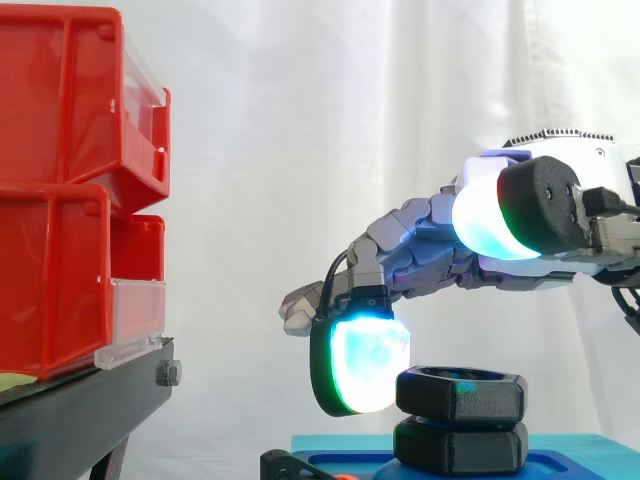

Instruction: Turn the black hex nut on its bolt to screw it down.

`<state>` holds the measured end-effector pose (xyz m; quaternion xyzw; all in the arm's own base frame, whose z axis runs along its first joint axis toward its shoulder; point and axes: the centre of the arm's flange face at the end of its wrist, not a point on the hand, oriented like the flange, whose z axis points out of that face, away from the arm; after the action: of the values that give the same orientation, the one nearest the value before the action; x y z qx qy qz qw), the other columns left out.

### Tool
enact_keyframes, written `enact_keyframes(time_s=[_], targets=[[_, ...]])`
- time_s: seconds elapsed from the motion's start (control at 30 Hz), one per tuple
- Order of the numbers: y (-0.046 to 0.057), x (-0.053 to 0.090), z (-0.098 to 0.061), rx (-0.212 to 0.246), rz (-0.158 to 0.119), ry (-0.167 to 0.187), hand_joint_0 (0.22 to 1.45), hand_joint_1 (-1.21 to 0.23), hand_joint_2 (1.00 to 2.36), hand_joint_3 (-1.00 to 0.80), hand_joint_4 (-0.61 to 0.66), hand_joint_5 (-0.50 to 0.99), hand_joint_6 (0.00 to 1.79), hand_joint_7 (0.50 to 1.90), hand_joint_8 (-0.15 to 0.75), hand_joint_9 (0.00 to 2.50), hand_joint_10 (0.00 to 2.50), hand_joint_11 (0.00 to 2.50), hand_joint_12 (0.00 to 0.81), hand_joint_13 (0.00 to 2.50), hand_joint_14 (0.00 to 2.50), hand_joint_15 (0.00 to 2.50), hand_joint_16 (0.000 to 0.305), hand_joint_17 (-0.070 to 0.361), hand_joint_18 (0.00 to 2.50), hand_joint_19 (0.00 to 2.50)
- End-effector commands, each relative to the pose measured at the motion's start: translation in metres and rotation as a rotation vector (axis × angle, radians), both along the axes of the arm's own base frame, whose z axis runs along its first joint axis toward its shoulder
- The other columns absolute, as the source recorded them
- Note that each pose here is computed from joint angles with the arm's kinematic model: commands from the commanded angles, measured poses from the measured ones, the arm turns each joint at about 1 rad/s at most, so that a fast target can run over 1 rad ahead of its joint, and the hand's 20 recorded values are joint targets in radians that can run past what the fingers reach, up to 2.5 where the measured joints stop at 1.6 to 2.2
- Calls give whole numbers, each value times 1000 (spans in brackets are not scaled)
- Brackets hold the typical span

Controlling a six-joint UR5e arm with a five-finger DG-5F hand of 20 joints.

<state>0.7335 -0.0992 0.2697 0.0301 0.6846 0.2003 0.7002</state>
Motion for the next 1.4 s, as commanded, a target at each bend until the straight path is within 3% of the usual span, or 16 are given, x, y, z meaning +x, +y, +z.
enact_keyframes(time_s=[0.0, 0.17, 0.47, 0.63, 0.67, 0.93, 1.37], targets=[[1, 1, 2, 0, 2, -5, 438, -161, 1000, -500, 278, -215, 772, 945, 290, 388, 9, 297, 346, 284, 0, 23, 57, 129, 272, 195], [7, 2, 2, 0, 10, -10, 438, -161, 1000, -500, 281, -213, 761, 958, 291, 388, 11, 295, 347, 285, 0, 22, 57, 129, 273, 195], [16, 7, 8, 1, 28, -63, 438, -162, 1000, -500, 288, -207, 738, 976, 292, 398, 9, 300, 348, 287, 0, 26, 57, 129, 272, 195], [24, 8, 7, 1, 39, -62, 437, -161, 1000, -500, 292, -202, 713, 1004, 294, 401, 9, 300, 348, 287, 0, 25, 57, 129, 273, 195], [31, 9, 8, 2, 45, -63, 437, -160, 1000, -500, 290, -201, 711, 1004, 293, 407, 9, 298, 348, 287, 0, 23, 57, 129, 272, 203], [49, 11, 8, 1, 68, -64, 437, -159, 1000, -500, 292, -192, 689, 1040, 292, 414, 8, 293, 348, 288, 0, 27, 57, 129, 272, 195], [65, 12, 6, 4, 66, -60, 440, -157, 1000, -500, 288, -175, 628, 1125, 289, 439, 9, 298, 346, 291, 0, 25, 57, 128, 273, 203]])
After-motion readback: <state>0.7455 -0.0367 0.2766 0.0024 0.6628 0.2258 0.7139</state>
